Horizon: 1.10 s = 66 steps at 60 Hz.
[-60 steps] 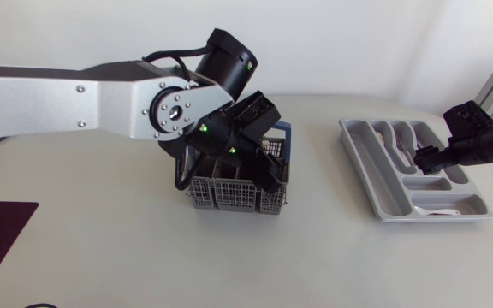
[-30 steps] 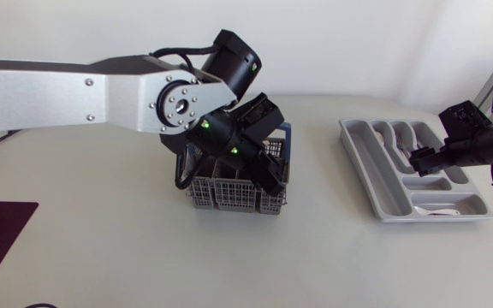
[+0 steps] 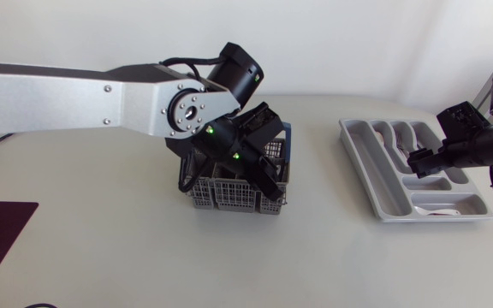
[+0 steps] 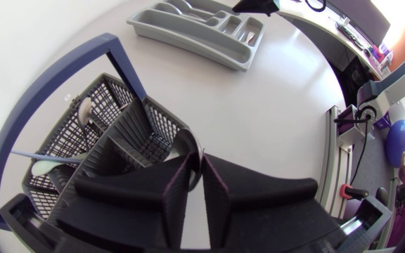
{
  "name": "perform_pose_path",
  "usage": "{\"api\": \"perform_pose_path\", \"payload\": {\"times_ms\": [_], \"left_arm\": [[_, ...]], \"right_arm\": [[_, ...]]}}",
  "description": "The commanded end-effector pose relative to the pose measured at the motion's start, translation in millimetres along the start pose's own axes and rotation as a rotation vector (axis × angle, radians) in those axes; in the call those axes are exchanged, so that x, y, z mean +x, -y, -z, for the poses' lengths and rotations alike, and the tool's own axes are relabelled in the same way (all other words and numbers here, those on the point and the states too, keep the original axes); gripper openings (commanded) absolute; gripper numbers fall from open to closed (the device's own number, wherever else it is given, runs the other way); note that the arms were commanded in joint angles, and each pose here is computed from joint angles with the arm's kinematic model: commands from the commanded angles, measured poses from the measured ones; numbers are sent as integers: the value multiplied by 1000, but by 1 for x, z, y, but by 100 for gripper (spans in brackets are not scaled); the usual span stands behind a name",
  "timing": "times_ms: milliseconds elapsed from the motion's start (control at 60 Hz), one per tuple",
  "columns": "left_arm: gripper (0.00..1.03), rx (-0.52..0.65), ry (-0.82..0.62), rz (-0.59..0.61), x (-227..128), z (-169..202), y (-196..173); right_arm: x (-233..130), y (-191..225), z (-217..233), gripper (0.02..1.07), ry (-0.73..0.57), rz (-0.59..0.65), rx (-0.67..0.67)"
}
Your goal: Sort the cutlery from the basket into the organizer compartments.
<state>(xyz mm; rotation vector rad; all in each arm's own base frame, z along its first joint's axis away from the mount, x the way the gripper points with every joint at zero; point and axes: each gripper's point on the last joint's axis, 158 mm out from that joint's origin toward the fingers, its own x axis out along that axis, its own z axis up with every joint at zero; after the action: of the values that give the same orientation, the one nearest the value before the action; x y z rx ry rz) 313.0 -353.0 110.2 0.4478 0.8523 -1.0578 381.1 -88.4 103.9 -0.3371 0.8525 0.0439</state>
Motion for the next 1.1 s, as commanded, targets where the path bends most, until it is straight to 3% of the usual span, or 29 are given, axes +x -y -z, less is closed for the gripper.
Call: {"api": "perform_pose_path", "payload": {"times_ms": [0, 233, 533, 1083], "left_arm": [[4, -16, 11, 22, 1, -6, -2], [4, -45, 26, 70, -9, -7, -2], [4, -95, 92, 184, -49, -25, 4], [4, -61, 337, 172, -184, -82, 12]], "right_arm": [[0, -7, 9, 95, -17, -8, 17], [0, -8, 11, 95, -22, -4, 12], [-5, -13, 7, 95, -10, -5, -3], [-59, -52, -20, 97, 100, -82, -85]]}}
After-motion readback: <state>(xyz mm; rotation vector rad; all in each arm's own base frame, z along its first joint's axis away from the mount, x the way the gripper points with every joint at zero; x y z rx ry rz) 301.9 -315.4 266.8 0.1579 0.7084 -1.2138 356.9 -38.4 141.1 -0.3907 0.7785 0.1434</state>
